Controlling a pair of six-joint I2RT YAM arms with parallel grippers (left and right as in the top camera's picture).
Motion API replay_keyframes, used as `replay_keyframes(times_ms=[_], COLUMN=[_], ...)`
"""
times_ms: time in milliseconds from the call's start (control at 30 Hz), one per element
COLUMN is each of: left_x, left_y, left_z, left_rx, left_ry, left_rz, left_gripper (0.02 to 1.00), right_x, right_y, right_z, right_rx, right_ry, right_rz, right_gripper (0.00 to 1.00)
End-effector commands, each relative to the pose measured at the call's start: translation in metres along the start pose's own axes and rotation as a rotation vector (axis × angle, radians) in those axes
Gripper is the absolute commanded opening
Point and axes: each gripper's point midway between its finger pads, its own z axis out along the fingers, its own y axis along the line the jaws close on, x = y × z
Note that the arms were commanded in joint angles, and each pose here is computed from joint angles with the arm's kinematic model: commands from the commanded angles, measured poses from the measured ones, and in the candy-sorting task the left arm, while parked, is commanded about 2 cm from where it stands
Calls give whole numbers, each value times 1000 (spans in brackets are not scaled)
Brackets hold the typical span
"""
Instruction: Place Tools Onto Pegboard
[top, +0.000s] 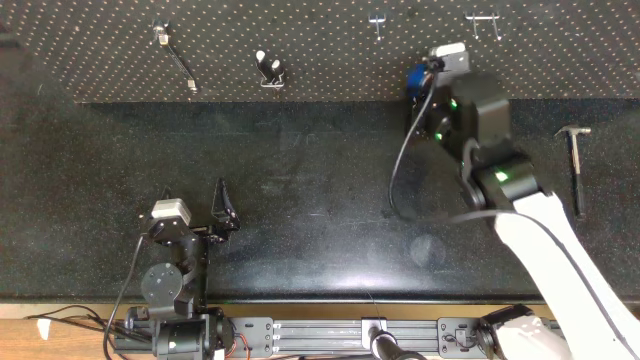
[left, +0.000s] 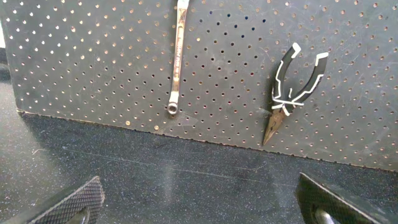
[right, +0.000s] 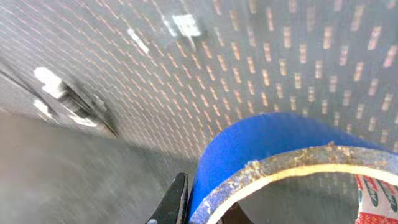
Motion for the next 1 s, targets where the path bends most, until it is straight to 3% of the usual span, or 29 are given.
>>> replay_keyframes(times_ms=[33,100,200,400,533,733,767,800,833,867,967,1000], left_x=[1,1,1,1,1,1,1,1,1,1,1,1], left_y=[-1,-1,-1,-1,-1,-1,-1,-1,-1,-1,-1,-1], left_z=[0,0,0,0,0,0,0,0,0,0,0,0], left_rx=[6,6,6,6,6,5,6,6,6,6,5,5], left_ry=[0,0,0,0,0,0,0,0,0,0,0,0], left_rz=[2,2,2,2,2,2,2,2,2,2,2,2], left_gripper=[996,996,996,996,996,998,996,996,996,996,996,996], right_x=[-64,-75,-67,-34,-32,-29,-26,-25,-24,-23,-26,-36], right_y=[44,63,80,75,56,53,53,53,53,54,61,74], right_z=[-39,-35,-11,46,68,95,100,102,105,107,103,91], right_rx=[-109,-148,-184,-107,-8,17,15,13,12,10,-27,-88], right_ry=[-256,-322,-321,-254,-280,-341,-345,-349,-352,-354,-364,-387], right_rz=[-116,-197,-245,-244,-231,-310,-310,-310,-310,-310,-315,-324], right_gripper=[75,77,75,75,75,75,246,321,321,411,969,976])
